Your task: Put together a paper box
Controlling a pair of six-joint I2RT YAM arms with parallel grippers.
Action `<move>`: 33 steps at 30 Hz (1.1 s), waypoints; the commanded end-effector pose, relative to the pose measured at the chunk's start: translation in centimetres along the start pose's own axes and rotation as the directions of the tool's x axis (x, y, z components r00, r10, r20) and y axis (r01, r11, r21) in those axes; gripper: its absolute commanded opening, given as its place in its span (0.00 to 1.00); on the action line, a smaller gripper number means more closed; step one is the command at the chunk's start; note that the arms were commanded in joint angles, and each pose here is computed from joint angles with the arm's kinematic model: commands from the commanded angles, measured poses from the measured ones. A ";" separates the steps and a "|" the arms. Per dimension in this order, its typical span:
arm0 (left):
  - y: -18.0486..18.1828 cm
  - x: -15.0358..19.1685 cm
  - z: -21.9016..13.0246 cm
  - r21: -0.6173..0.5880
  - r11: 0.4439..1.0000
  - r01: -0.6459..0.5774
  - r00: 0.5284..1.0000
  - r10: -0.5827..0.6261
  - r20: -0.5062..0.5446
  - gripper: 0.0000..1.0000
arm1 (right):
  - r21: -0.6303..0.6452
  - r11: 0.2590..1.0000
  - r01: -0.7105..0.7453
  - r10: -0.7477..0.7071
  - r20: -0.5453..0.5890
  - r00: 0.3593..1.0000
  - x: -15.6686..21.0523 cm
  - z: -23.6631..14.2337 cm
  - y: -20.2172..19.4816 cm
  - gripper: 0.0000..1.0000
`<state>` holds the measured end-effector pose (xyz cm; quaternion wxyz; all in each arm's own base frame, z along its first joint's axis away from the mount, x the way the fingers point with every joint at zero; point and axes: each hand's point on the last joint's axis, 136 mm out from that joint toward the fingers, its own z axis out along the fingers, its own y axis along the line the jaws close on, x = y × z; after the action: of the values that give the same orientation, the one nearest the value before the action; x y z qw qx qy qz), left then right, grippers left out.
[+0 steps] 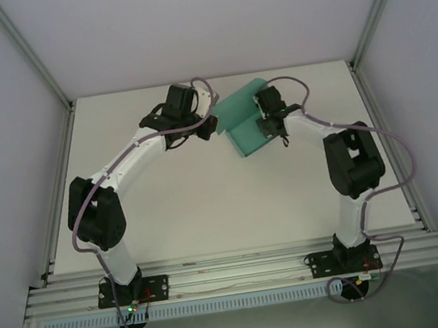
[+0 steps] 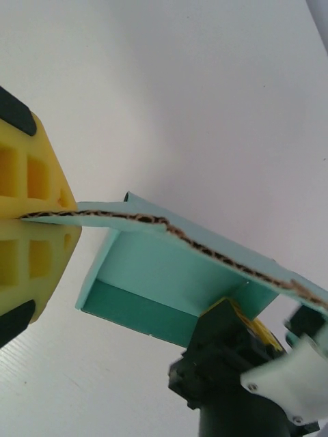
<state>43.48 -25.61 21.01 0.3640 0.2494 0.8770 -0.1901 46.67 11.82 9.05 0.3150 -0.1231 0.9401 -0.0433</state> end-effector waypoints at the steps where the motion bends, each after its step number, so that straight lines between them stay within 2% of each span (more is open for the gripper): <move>1: 0.4 -2.6 -3.6 -0.040 0.999 -0.004 0.996 0.008 0.093 0.00 | -0.154 0.981 -0.117 0.129 0.065 0.990 -1.1 -1.1 0.6 0.21; 5: 0.4 -2.3 -3.4 -0.042 0.999 -0.006 0.997 0.009 0.083 0.00 | -0.258 0.964 -0.071 0.093 0.073 0.993 -1.2 -2.0 2.3 0.29; 9: 0.3 -2.0 -3.0 -0.030 1.000 -0.008 0.997 0.010 0.073 0.00 | -0.313 0.948 -0.050 0.079 0.081 0.994 -1.5 -3.0 3.1 0.50; 11: 0.3 -1.9 -2.8 -0.027 1.000 -0.011 0.998 0.013 0.064 0.00 | -0.303 0.952 -0.051 0.084 0.097 0.992 -1.9 -3.6 2.8 0.52; 13: 0.4 -1.7 -2.6 -0.028 1.000 -0.011 0.999 0.013 0.052 0.00 | -0.262 0.963 -0.066 0.100 0.119 0.988 -2.4 -4.0 1.9 0.62; 16: 0.4 -1.4 -2.4 -0.027 1.000 -0.014 0.999 0.015 0.036 0.00 | -0.188 0.977 -0.097 0.127 0.154 0.980 -2.9 -4.6 0.4 0.71; 21: -0.1 -1.3 -2.5 -0.001 1.000 -0.021 0.999 0.021 0.032 0.00 | -0.211 0.976 -0.046 0.083 0.168 0.982 -2.6 -5.0 0.8 0.71; 27: -0.4 -1.4 -2.7 0.018 0.999 -0.030 0.999 0.029 0.040 0.00 | -0.350 0.937 -0.012 0.038 0.069 0.997 -1.6 -3.9 3.6 0.66; 33: -0.5 -1.4 -2.8 0.021 0.999 -0.027 0.999 0.026 0.040 0.00 | -0.339 0.940 -0.034 0.058 0.060 0.996 -1.8 -2.8 3.5 0.53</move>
<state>42.47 -25.28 22.95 0.3730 0.2559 0.8703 -0.1950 45.27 15.82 11.59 0.3243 -0.1581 0.9239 0.1274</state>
